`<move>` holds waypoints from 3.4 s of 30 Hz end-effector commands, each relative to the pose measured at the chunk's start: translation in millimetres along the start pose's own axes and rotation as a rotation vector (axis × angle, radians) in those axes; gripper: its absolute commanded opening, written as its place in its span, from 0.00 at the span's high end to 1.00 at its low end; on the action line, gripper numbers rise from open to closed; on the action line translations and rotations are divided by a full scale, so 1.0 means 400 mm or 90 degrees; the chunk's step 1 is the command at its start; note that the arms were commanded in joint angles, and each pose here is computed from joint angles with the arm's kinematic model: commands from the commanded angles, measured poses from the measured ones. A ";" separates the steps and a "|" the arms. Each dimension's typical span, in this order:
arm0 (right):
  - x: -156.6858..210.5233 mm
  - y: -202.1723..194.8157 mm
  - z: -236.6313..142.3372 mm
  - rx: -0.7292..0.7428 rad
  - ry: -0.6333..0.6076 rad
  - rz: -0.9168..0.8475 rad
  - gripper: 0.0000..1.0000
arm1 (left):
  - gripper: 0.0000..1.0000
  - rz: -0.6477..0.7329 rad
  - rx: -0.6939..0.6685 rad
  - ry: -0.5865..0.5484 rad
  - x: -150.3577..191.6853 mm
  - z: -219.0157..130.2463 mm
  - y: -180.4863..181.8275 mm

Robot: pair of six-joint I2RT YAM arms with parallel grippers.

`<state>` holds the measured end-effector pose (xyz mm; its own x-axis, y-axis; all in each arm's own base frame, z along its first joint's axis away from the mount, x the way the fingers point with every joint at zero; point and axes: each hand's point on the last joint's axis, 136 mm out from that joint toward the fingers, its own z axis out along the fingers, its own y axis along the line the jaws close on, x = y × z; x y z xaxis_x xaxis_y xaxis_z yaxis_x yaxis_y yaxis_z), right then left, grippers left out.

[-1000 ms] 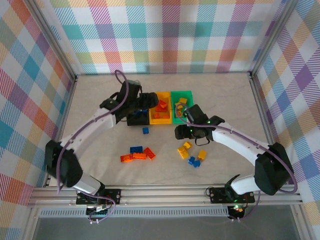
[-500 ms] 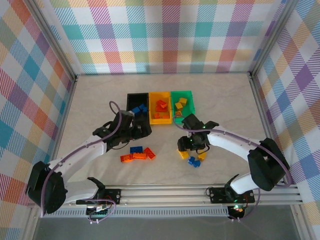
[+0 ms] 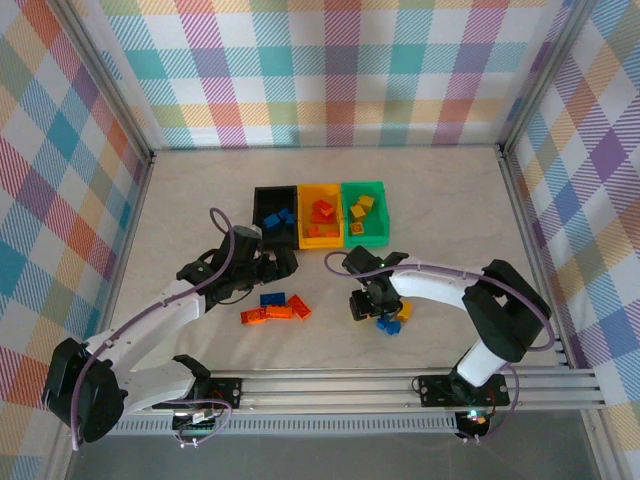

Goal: Sort the legos into containers by color

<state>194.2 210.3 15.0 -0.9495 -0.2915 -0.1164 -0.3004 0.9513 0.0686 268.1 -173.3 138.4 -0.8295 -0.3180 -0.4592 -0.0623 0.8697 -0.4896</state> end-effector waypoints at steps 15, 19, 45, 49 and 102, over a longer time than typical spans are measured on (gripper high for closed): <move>-0.114 0.104 -0.131 -0.115 -0.149 -0.059 0.67 | 0.00 0.000 -0.019 0.007 0.014 0.007 0.023; -0.194 0.067 -0.238 -0.115 -0.217 -0.033 0.67 | 0.00 0.000 -0.015 0.021 0.026 0.020 0.022; -0.637 -0.126 -0.246 -0.048 -0.282 0.131 0.28 | 0.00 0.010 0.011 0.054 0.047 0.002 0.005; -0.563 -0.121 -0.300 -0.071 -0.288 0.150 0.25 | 0.00 0.023 0.010 0.045 0.038 -0.015 0.000; -0.155 -0.116 0.004 0.062 0.038 0.123 0.37 | 0.00 0.002 0.016 0.056 0.067 0.011 0.045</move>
<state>243.5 179.6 14.5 -0.9972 -0.0641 0.0393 -0.0640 0.9979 0.0041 247.6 -168.5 115.9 -0.8713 -0.2844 -0.3999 -0.0491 0.8614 -0.5056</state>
